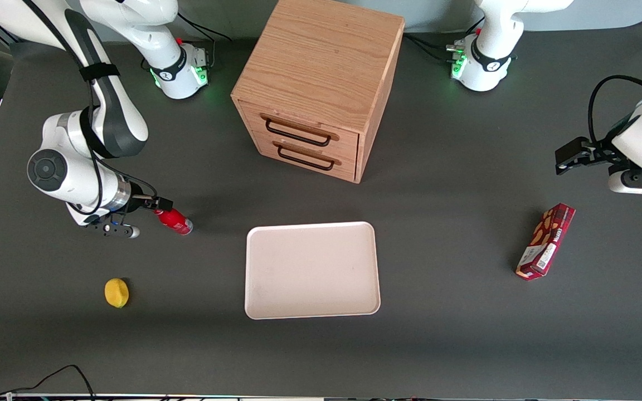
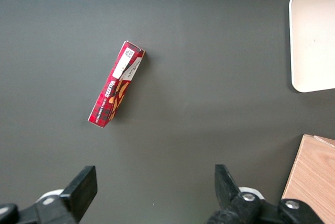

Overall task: Place coke bottle on tray
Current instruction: 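Close the right gripper around the bottle's neck and lift it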

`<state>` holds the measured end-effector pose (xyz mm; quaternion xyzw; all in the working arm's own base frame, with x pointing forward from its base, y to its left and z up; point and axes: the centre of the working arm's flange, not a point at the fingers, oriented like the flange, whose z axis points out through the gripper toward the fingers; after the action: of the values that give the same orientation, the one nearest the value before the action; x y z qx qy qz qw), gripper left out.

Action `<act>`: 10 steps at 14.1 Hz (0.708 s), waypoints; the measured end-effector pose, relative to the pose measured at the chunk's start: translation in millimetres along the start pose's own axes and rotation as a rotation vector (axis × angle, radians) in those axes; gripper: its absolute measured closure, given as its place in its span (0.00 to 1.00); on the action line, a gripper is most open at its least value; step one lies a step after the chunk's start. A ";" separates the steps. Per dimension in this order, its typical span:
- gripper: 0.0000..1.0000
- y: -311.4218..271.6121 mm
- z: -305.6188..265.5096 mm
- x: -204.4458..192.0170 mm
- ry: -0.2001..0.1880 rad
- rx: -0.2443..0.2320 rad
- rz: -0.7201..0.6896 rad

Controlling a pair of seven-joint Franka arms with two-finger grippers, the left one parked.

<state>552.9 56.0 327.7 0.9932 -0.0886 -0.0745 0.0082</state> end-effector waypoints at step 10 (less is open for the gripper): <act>0.17 -10.8 2.7 -3.2 0.021 0.026 -0.009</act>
<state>551.3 67.3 325.2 0.9944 -0.0852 -0.0629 -0.0040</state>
